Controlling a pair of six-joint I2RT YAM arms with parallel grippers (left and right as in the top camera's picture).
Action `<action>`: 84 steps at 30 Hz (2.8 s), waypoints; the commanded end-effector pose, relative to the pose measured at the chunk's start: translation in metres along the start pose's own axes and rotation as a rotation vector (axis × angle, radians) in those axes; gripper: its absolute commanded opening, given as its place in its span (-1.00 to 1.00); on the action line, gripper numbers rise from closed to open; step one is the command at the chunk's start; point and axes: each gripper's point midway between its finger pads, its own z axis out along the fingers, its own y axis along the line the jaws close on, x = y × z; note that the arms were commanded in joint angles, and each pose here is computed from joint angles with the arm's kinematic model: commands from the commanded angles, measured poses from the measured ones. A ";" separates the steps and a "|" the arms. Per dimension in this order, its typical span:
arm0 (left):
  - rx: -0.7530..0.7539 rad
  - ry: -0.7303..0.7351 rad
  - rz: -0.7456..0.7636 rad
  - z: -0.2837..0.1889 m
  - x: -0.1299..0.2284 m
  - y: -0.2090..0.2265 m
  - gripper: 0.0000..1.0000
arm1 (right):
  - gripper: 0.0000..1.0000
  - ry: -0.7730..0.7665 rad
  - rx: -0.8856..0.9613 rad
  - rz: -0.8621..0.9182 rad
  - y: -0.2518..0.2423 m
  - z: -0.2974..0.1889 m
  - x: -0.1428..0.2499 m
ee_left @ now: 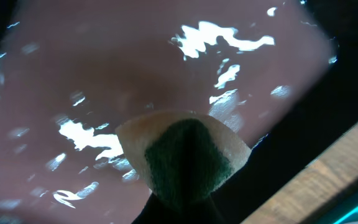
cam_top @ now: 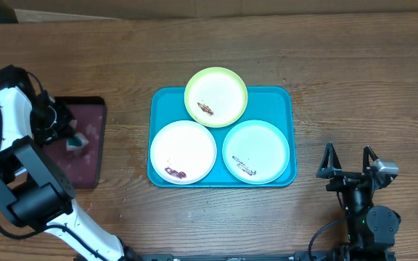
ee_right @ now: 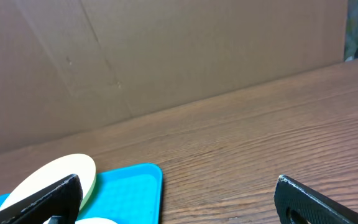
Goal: Clean dirty plates on tray and stack at the side
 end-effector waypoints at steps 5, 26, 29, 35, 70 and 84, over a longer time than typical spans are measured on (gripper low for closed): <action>0.127 -0.160 0.039 -0.098 -0.033 -0.030 -0.92 | 1.00 -0.007 0.005 -0.004 -0.002 0.000 0.001; -0.044 -0.101 0.017 -0.033 -0.023 0.002 -0.92 | 1.00 -0.007 0.005 -0.004 -0.002 0.000 0.001; 0.010 -0.142 0.014 -0.072 -0.033 -0.007 -0.92 | 1.00 -0.007 0.005 -0.004 -0.002 0.000 0.001; 0.100 -0.325 0.042 -0.162 -0.055 -0.030 -0.91 | 1.00 -0.007 0.005 -0.004 -0.002 0.000 0.001; -0.341 -0.523 -0.179 -0.189 -0.068 0.020 -0.92 | 1.00 -0.007 0.005 -0.004 -0.002 0.000 0.001; -0.522 -0.638 -0.074 -0.209 -0.076 -0.002 -0.92 | 1.00 -0.007 0.005 -0.004 -0.002 0.000 0.001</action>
